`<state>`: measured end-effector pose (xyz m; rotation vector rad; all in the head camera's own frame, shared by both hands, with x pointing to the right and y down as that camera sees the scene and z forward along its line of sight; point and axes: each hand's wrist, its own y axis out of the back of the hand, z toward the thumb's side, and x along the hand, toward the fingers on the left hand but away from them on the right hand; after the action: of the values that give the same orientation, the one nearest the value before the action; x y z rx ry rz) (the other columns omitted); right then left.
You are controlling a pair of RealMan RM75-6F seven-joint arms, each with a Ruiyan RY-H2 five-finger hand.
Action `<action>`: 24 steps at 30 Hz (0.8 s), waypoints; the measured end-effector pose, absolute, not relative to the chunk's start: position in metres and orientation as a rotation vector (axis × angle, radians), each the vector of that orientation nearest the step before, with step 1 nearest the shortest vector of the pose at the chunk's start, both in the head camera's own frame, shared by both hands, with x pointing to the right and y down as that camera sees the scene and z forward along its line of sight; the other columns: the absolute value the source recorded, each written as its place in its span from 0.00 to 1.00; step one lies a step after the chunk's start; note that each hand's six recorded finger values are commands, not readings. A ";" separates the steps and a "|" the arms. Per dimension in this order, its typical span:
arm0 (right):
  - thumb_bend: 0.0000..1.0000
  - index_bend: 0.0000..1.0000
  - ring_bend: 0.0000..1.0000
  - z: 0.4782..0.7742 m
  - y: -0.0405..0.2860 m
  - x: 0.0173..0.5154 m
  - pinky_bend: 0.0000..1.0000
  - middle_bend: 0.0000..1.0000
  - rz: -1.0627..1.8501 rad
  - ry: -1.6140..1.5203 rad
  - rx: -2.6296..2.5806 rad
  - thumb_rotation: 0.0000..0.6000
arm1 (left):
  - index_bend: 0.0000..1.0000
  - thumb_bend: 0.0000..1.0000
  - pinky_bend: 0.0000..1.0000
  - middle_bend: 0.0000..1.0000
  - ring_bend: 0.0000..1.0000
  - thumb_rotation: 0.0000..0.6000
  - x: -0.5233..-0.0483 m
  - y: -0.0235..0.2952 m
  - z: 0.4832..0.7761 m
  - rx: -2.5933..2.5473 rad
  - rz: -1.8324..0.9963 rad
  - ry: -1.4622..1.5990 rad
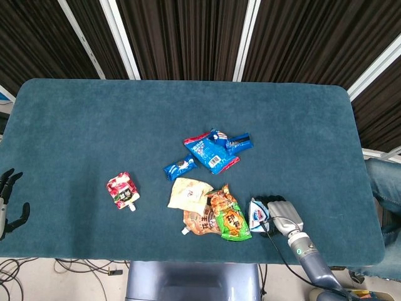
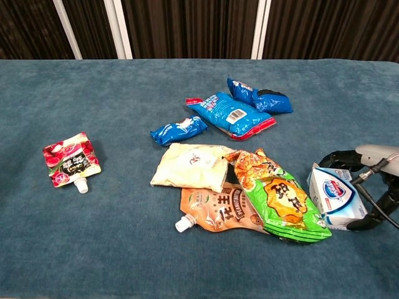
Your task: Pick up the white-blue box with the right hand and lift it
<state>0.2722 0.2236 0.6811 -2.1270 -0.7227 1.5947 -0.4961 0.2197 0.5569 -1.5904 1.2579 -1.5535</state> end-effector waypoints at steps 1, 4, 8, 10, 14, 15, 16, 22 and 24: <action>0.14 0.25 0.21 0.680 0.223 0.272 0.17 0.32 1.589 -0.730 -2.127 1.00 | 0.12 0.47 0.07 0.04 0.12 1.00 -0.496 0.220 0.557 -1.591 -1.554 1.258; 0.14 0.25 0.21 0.676 0.217 0.273 0.17 0.32 1.569 -0.757 -2.125 1.00 | 0.12 0.47 0.07 0.04 0.12 1.00 -0.496 0.220 0.557 -1.590 -1.552 1.257; 0.14 0.25 0.21 0.667 0.206 0.274 0.17 0.32 1.541 -0.793 -2.120 1.00 | 0.12 0.47 0.07 0.04 0.12 1.00 -0.496 0.220 0.557 -1.591 -1.553 1.258; 0.14 0.25 0.21 0.659 0.197 0.276 0.17 0.32 1.524 -0.811 -2.116 1.00 | 0.12 0.47 0.07 0.04 0.12 1.00 -0.495 0.220 0.557 -1.592 -1.552 1.257; 0.14 0.26 0.21 0.642 0.176 0.276 0.17 0.32 1.480 -0.846 -2.114 1.00 | 0.12 0.47 0.07 0.04 0.12 1.00 -0.495 0.220 0.557 -1.592 -1.552 1.253; 0.14 0.26 0.21 0.638 0.170 0.275 0.17 0.32 1.466 -0.857 -2.116 1.00 | 0.12 0.47 0.07 0.04 0.12 1.00 -0.495 0.220 0.557 -1.591 -1.552 1.253; 0.14 0.26 0.21 0.634 0.164 0.273 0.17 0.32 1.453 -0.869 -2.120 1.00 | 0.12 0.47 0.07 0.04 0.12 1.00 -0.495 0.220 0.557 -1.590 -1.551 1.253; 0.14 0.26 0.21 0.611 0.132 0.265 0.17 0.32 1.365 -0.985 -2.182 1.00 | 0.12 0.47 0.07 0.04 0.12 1.00 -0.495 0.220 0.556 -1.587 -1.552 1.257; 0.14 0.26 0.21 0.604 0.125 0.262 0.17 0.32 1.334 -1.029 -2.210 1.00 | 0.12 0.47 0.07 0.04 0.12 1.00 -0.495 0.220 0.556 -1.587 -1.553 1.257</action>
<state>0.2624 0.1245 0.6042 -2.2100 -1.0289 1.3339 -0.4951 0.2200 0.5560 -1.5869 1.2565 -1.5528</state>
